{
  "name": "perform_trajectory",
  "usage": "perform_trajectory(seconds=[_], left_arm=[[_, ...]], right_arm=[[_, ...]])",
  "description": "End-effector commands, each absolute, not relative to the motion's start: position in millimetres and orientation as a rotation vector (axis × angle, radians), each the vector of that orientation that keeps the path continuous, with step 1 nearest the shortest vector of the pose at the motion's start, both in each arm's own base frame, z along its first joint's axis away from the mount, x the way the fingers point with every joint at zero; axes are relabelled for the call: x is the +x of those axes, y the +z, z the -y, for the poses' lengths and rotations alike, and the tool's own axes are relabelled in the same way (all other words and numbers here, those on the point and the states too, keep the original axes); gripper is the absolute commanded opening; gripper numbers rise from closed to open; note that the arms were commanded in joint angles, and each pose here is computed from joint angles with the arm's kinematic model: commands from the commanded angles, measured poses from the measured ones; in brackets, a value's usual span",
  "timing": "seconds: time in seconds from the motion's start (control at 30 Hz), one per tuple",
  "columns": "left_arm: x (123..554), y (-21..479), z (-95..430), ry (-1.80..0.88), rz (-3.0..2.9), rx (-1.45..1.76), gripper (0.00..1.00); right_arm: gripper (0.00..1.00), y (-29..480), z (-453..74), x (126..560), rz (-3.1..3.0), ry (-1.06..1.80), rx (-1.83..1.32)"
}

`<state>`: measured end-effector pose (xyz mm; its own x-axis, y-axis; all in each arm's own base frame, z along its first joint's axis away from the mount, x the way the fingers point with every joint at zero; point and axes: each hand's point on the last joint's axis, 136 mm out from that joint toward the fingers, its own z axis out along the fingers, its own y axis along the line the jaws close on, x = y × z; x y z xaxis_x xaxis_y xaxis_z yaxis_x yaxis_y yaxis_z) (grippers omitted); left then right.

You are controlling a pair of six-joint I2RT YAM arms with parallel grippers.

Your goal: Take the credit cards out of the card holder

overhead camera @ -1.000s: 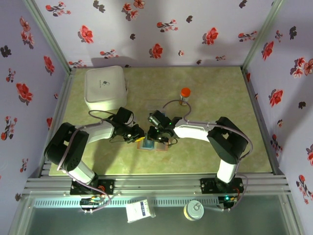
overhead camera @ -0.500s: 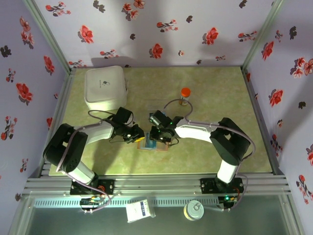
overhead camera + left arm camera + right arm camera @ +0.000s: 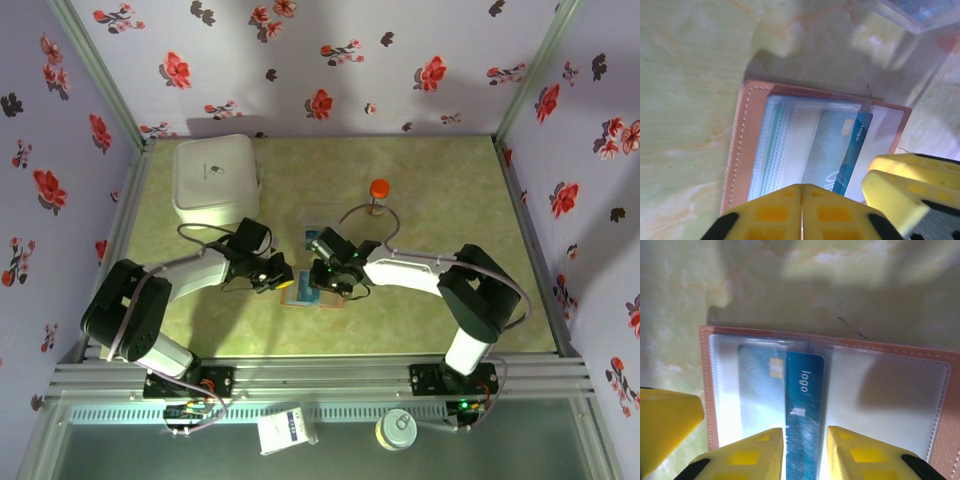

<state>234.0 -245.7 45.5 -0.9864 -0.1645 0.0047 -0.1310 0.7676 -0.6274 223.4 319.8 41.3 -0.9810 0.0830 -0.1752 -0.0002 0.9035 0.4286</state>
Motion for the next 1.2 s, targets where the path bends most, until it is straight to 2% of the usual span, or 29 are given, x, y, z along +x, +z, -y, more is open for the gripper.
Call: perform_trajectory(seconds=[0.0, 0.13, 0.33, 1.17], left_arm=[[232.7, 47.5, 256.5, -1.027, -2.929, -0.2, 0.03], [230.3, 43.8, 262.8, -1.025, -2.946, -0.177, 0.0], [228.1, 33.2, 253.8, -0.932, -2.983, -0.192, 0.0], [222.5, 16.1, 248.1, -0.873, -3.044, -0.209, 0.0]], right_arm=[[0.28, 45.8, -320.5, 224.5, -2.852, 0.704, 0.101], [0.26, 43.5, -317.6, 224.6, -2.848, 0.726, 0.125], [0.25, 42.5, -316.9, 227.2, -2.839, 0.77, 0.146], [0.23, 32.8, -321.6, 227.5, -2.849, 0.847, 0.169]])
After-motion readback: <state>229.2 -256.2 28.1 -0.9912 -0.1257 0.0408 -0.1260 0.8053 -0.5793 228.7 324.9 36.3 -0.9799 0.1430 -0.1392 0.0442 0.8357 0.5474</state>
